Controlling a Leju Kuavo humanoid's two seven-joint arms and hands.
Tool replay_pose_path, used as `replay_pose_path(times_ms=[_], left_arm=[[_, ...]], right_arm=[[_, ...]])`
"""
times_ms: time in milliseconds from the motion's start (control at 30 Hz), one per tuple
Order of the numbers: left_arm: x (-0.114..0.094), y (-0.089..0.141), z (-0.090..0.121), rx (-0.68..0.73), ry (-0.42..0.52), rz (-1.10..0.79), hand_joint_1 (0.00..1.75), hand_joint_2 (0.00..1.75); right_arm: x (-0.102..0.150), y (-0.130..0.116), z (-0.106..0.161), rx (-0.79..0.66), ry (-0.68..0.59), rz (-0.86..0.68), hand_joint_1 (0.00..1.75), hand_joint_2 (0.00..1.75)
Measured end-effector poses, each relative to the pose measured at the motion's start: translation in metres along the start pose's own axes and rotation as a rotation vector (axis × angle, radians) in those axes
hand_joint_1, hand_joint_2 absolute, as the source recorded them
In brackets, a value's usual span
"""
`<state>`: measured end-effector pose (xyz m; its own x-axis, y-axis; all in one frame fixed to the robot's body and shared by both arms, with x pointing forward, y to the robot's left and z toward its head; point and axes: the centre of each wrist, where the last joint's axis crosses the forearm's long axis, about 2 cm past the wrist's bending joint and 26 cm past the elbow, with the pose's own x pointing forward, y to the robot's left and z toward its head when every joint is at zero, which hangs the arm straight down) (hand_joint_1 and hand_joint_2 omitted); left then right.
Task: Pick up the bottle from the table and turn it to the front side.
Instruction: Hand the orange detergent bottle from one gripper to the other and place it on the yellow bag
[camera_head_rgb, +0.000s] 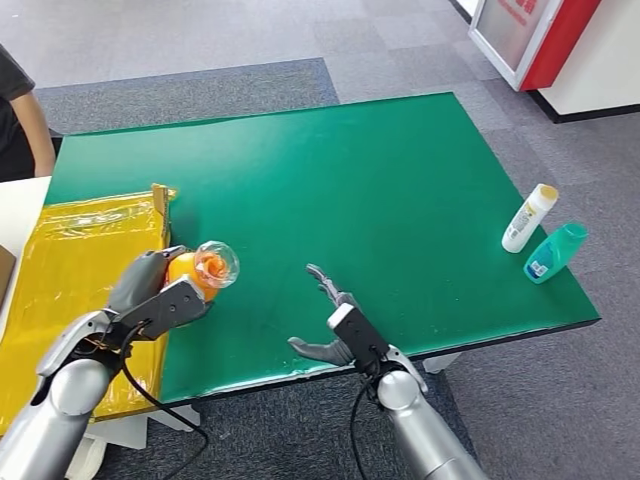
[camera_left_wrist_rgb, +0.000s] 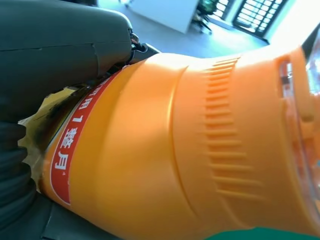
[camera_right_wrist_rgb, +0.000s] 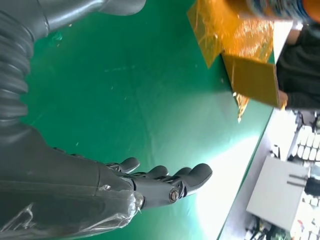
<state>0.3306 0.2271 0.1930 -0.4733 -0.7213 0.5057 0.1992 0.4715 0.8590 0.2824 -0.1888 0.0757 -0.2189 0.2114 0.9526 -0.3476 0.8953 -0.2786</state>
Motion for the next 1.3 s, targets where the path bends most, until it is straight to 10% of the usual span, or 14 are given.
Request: replay_pose_path(times_ms=[733, 833, 967, 1300], left_arm=[[-0.135, 0.035, 0.092, -0.416, 0.273, -0.579, 1.75, 1.75], [-0.147, 0.031, 0.093, -0.389, 0.273, -0.652, 1.43, 1.75], [-0.151, 0.018, 0.083, -0.348, 0.27, -0.696, 0.03, 1.75], [-0.124, -0.023, 0.056, -0.192, 0.248, -0.616, 0.0, 1.75]], right_arm=[[-0.015, -0.028, 0.036, -0.064, -0.011, -0.076, 0.0, 1.75], [-0.015, -0.024, 0.037, -0.056, -0.014, -0.087, 0.0, 1.75], [-0.014, -0.022, 0.036, -0.047, -0.017, -0.091, 0.0, 1.75], [-0.013, -0.016, 0.036, -0.022, -0.002, -0.085, 0.0, 1.75]])
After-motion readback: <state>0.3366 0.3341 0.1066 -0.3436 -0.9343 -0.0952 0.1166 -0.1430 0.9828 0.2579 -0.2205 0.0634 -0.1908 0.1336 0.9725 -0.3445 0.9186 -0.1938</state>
